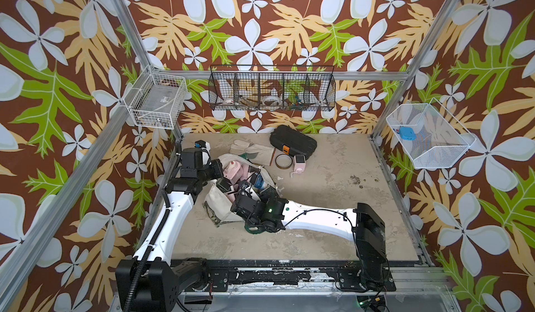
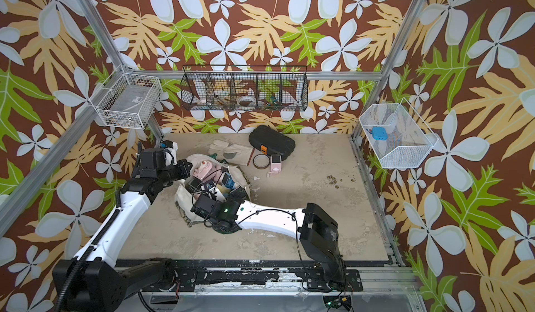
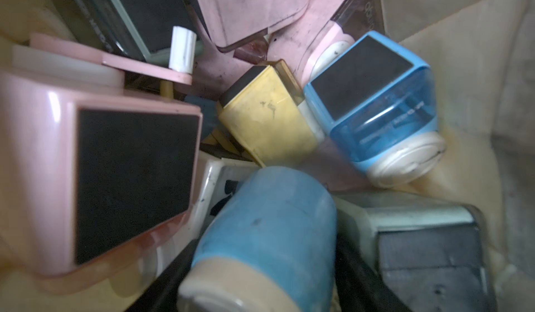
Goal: Take out the pencil sharpeners from the tote bags
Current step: Pick up the pencil sharpener from the canvas bag.
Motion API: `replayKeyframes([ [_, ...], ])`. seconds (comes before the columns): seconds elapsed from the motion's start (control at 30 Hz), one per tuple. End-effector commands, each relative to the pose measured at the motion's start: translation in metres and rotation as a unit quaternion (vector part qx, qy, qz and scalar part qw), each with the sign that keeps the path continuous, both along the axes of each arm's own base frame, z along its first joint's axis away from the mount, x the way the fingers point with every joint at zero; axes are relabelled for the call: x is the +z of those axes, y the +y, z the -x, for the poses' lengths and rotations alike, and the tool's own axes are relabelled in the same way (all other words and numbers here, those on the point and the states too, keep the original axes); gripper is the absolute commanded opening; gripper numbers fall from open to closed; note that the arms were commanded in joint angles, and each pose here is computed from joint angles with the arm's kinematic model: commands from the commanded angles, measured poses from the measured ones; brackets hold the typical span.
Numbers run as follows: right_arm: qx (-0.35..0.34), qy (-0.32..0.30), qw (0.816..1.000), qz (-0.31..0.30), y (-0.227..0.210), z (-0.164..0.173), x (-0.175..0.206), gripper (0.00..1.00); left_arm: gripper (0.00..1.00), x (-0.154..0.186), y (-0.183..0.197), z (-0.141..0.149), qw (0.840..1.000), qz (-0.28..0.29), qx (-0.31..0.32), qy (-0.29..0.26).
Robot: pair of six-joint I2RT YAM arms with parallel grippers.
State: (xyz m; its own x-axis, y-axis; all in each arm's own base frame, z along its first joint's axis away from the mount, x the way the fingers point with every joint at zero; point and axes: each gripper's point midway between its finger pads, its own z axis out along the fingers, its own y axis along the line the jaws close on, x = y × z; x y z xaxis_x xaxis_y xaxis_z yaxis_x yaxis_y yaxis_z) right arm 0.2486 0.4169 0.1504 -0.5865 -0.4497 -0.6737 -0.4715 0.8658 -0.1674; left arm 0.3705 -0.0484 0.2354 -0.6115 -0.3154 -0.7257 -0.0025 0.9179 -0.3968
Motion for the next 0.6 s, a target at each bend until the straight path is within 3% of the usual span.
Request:
replayKeyframes([
  [0.0,0.011,0.016,0.999,0.045,-0.011,0.005,-0.011,0.67,0.0,0.011,0.002,-0.006,1.0,-0.003,0.004,-0.022],
  [0.27,0.036,0.014,0.999,0.024,0.003,0.004,0.005,0.46,0.0,0.011,0.002,-0.006,1.0,-0.003,0.003,-0.023],
  [0.57,0.103,-0.01,0.994,-0.044,0.014,0.013,0.058,0.42,0.0,0.011,0.002,-0.006,1.0,-0.004,0.004,-0.023],
])
